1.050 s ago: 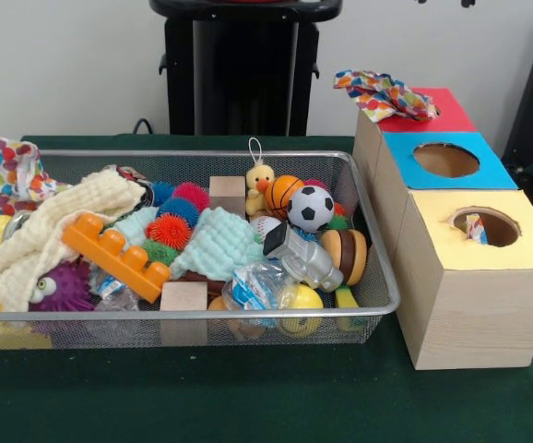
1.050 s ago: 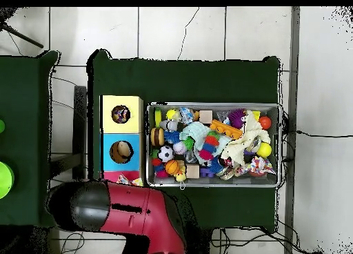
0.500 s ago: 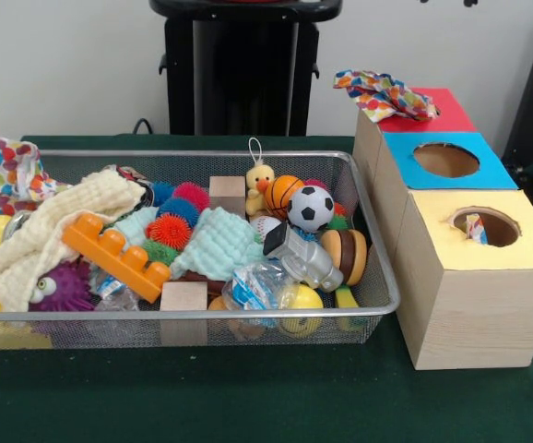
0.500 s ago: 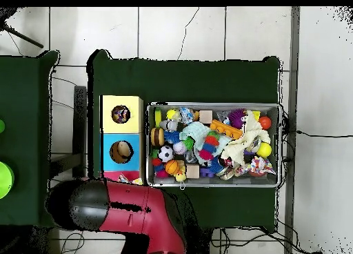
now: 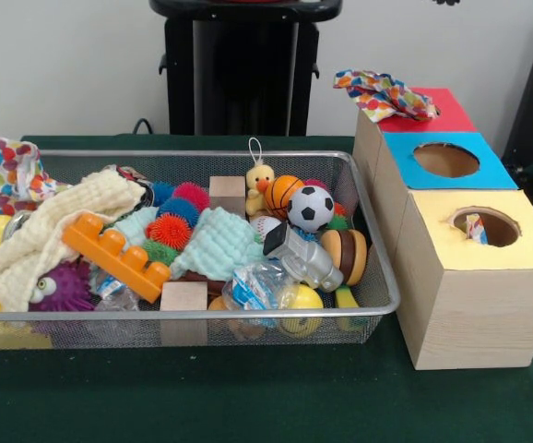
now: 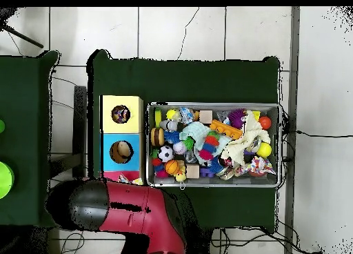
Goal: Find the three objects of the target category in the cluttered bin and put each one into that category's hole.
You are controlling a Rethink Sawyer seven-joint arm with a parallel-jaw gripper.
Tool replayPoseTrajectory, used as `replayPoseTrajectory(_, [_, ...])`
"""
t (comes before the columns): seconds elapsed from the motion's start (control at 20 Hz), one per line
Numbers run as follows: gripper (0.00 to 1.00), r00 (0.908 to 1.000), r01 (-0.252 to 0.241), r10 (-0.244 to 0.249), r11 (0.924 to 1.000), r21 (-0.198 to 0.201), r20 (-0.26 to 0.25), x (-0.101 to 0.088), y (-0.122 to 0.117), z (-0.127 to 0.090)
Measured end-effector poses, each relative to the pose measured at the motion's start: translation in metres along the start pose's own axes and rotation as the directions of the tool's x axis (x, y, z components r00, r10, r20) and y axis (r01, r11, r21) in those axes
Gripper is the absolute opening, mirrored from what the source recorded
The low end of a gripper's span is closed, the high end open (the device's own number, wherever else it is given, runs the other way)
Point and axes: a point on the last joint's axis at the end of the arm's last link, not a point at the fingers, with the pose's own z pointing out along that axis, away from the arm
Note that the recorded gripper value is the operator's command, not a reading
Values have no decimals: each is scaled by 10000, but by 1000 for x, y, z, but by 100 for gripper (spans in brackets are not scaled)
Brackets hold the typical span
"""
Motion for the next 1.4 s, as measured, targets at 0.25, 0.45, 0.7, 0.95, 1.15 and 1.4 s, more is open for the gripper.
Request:
replayPoseTrajectory(0.25, [0,10000,10,-10,10000,13,1,0,0,0])
replayPoseTrajectory(0.45, [0,10000,60,-60,10000,72,13,0,-1,1])
replayPoseTrajectory(0.7, [0,9993,358,-366,9979,543,123,-3,-8,6])
replayPoseTrajectory(0.95, [0,9975,652,-676,9917,1104,183,-11,-23,13])
replayPoseTrajectory(1.15, [0,9982,541,-572,9898,1319,200,-19,-43,14])
replayPoseTrajectory(1.4, [0,9993,275,-307,9897,1401,208,-29,-64,14])
